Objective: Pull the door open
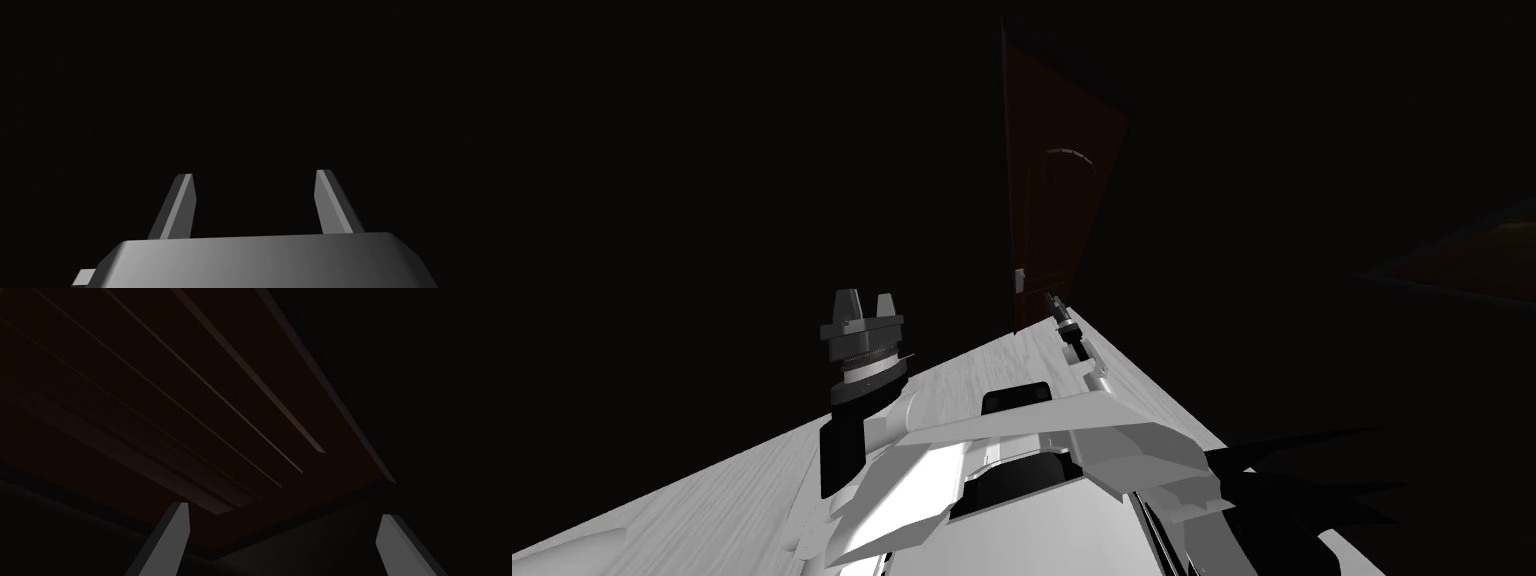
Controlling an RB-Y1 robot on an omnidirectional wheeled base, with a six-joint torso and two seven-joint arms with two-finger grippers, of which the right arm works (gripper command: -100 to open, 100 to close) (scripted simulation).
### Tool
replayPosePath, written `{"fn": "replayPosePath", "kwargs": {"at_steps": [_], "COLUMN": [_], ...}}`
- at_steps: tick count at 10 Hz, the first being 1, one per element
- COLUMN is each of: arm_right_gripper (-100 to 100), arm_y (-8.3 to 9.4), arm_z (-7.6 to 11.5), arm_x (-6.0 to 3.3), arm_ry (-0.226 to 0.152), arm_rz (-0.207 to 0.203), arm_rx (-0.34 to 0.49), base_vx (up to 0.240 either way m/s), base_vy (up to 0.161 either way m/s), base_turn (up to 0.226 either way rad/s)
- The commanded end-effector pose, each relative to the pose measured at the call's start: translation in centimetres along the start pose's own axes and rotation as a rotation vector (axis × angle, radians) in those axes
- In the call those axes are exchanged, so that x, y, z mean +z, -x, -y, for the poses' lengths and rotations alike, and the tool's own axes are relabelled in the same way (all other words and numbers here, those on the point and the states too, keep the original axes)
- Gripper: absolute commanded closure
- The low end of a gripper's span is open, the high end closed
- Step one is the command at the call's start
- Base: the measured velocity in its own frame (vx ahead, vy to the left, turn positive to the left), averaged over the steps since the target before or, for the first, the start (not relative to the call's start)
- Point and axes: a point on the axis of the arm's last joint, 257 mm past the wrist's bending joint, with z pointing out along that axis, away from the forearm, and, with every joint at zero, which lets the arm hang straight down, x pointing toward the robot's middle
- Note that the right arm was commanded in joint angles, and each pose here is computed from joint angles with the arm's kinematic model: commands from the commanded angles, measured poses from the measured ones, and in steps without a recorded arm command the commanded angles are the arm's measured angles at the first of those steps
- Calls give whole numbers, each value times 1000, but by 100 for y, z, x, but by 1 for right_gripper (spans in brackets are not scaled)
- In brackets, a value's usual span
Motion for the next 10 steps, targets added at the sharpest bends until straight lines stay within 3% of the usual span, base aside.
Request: {"fn": "replayPosePath", "kwargs": {"at_steps": [1,3,10], "arm_right_gripper": [-100,-100,-100], "arm_y": [-91,-158,-568], "arm_z": [68,116,419], "arm_x": [26,47,177], "arm_ry": [-3,-4,-2], "arm_rz": [-22,-40,-158], "arm_rx": [-36,-67,-277], "base_vx": [59,57,93], "base_vy": [15,15,19], "base_turn": [-16,-13,-20]}}
